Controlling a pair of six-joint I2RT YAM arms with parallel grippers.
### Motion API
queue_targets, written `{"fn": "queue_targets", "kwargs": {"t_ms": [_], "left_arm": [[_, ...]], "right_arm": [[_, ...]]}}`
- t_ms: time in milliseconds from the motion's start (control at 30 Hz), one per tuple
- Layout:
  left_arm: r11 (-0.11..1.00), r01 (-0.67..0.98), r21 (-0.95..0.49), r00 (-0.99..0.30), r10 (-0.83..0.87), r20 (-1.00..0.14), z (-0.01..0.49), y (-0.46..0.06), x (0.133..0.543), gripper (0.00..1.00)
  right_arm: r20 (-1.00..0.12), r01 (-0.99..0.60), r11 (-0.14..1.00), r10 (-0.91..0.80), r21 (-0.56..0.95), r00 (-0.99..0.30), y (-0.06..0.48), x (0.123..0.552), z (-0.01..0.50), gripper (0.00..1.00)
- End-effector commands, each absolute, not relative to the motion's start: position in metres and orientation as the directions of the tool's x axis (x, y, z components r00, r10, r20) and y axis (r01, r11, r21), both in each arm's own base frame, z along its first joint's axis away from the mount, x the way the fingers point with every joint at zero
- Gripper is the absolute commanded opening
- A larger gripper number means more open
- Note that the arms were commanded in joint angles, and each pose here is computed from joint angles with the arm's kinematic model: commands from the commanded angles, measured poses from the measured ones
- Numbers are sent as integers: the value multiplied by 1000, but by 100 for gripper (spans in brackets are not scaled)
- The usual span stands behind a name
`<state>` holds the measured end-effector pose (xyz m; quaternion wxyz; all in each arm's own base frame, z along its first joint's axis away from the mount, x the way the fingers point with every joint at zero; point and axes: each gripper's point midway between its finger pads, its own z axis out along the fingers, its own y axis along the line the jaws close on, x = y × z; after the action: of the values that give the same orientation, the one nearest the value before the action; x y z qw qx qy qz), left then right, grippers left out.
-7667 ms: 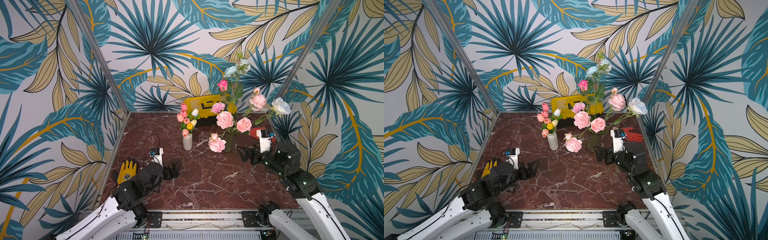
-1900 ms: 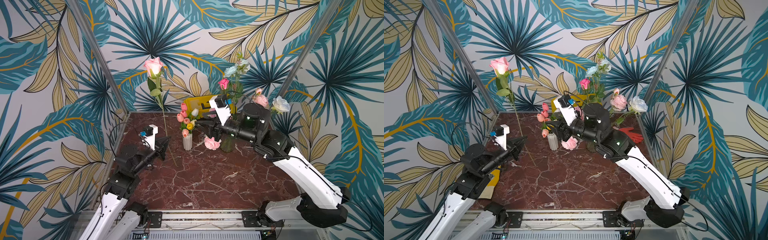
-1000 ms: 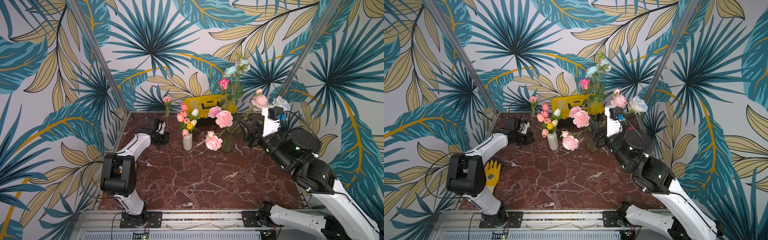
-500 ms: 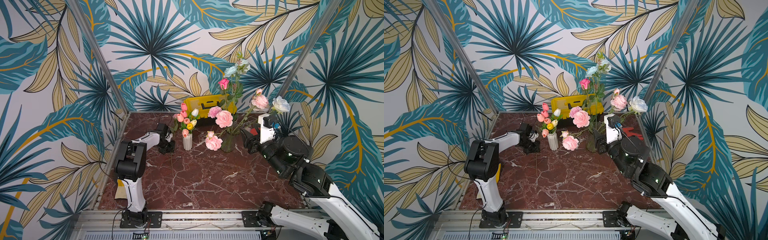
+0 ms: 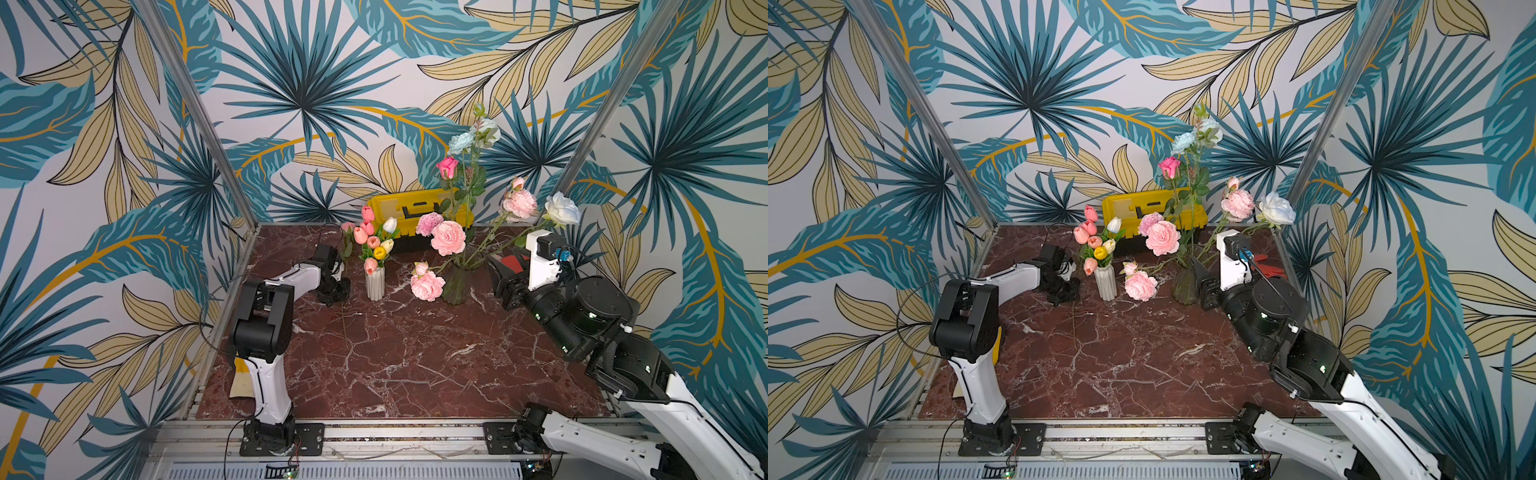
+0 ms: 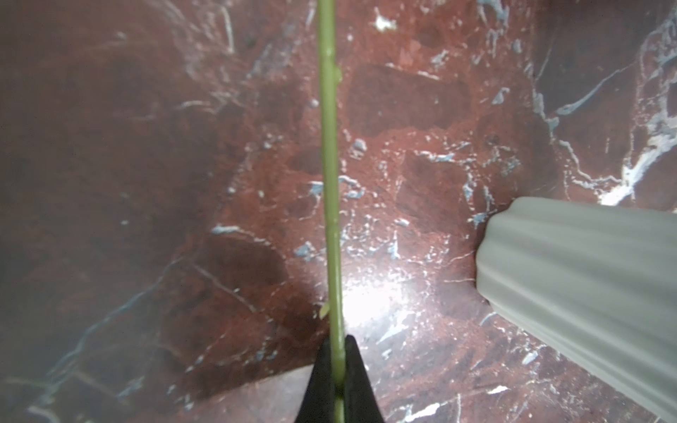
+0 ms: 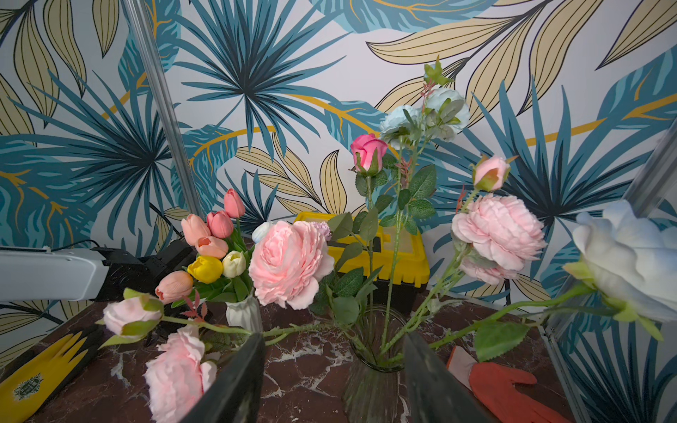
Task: Pick out pink flowers from the vase
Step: Place the flower at the center of the board, then pick up the flower from the vase.
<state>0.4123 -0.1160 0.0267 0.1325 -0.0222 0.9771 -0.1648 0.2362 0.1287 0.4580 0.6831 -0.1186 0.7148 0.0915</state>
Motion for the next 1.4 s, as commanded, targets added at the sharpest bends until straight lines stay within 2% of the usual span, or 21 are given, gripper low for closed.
{"fn": "queue_targets", "kwargs": {"t_ms": [0, 100, 267, 333, 433, 633, 900, 1000, 1067, 1200, 1367], "left_arm": [[961, -43, -272, -968, -108, -227, 13, -100, 403, 7], [961, -49, -273, -967, -114, -228, 15, -100, 403, 20], [961, -60, -271, -960, -130, -247, 26, -93, 402, 25], [960, -68, -271, -953, -143, -266, 36, -88, 401, 30], [958, -78, -275, -936, -166, -312, 58, -83, 396, 40], [947, -80, -312, -864, -222, -451, 122, -76, 371, 48], [901, -87, -425, -737, -345, -581, 185, -80, 318, 51], [878, -4, -478, -747, -320, -583, 192, -100, 296, 53], [859, 66, -507, -772, -278, -572, 191, -115, 280, 54], [846, 161, -509, -804, -187, -564, 187, -130, 259, 49], [834, 225, -503, -806, -131, -577, 195, -136, 247, 50]], "right_arm": [[-999, -322, 947, -28, -12, -46, 131, 231, 458, 62], [-999, -308, 951, -12, 2, -46, 124, 228, 460, 62], [-999, -298, 954, -21, -10, -33, 118, 225, 457, 62], [-998, -291, 956, -44, -27, -51, 117, 226, 455, 63], [-997, -266, 964, -38, -20, -66, 112, 226, 453, 63], [-990, -214, 976, -63, -35, -125, 106, 232, 447, 63], [-986, -174, 984, 13, 43, -165, 110, 256, 424, 61], [-980, -151, 982, 89, 116, -177, 97, 261, 405, 60], [-978, -205, 968, 113, 149, -175, 101, 264, 388, 60], [-988, -346, 936, 6, 60, -153, 129, 270, 354, 61], [-979, -527, 835, -202, -156, -29, 165, 271, 332, 62]]}}
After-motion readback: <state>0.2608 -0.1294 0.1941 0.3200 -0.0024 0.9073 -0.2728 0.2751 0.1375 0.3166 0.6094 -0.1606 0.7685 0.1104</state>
